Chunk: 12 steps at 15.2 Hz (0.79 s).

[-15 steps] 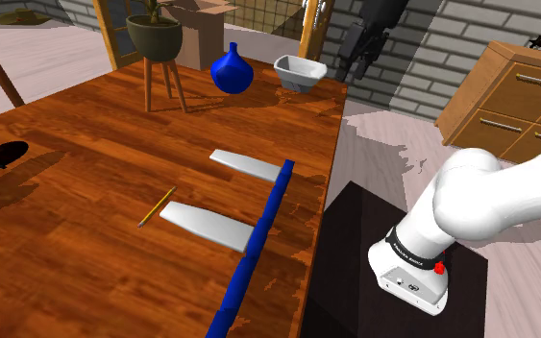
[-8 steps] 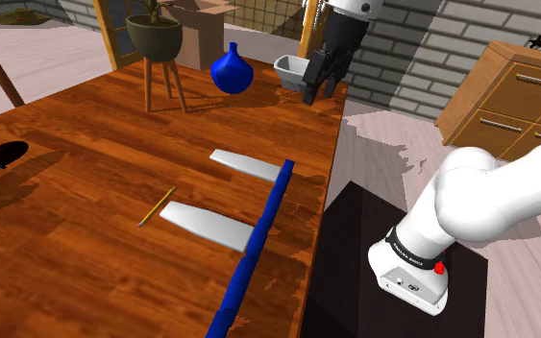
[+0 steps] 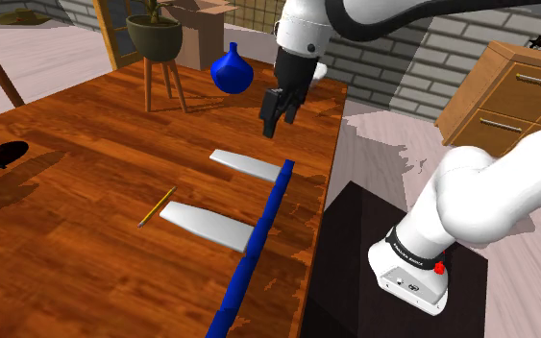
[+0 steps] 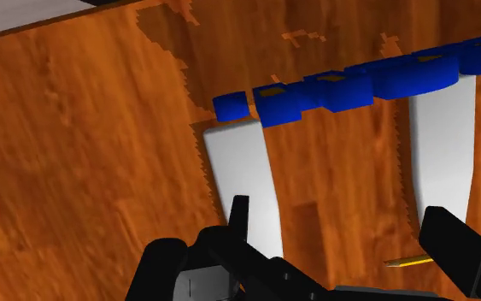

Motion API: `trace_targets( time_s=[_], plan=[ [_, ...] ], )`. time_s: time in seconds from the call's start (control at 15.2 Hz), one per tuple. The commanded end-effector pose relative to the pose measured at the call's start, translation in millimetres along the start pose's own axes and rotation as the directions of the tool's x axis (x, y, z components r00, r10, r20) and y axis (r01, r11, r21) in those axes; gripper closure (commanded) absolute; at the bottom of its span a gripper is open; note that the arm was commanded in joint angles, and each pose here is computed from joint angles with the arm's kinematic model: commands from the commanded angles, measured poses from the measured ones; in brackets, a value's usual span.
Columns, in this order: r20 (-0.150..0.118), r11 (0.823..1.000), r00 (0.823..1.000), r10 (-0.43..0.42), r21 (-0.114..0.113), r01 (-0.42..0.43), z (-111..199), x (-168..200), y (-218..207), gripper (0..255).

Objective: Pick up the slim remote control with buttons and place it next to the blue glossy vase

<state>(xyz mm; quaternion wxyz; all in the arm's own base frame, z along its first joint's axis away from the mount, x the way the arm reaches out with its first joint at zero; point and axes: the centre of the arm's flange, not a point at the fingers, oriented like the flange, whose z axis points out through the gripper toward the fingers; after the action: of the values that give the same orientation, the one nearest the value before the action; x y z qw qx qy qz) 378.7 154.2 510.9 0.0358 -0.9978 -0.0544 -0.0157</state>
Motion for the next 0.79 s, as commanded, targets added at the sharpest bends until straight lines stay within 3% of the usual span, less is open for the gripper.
trace_targets(
  time_s=[0.0, 0.73],
  plan=[
    [0.005, 1.000, 1.000, -0.028, -0.007, 0.028, 15.9, 4.6, -23.3, 0],
    [0.040, 0.983, 0.983, -0.177, -0.049, 0.179, 110.5, 38.0, -136.9, 0]
  ],
)
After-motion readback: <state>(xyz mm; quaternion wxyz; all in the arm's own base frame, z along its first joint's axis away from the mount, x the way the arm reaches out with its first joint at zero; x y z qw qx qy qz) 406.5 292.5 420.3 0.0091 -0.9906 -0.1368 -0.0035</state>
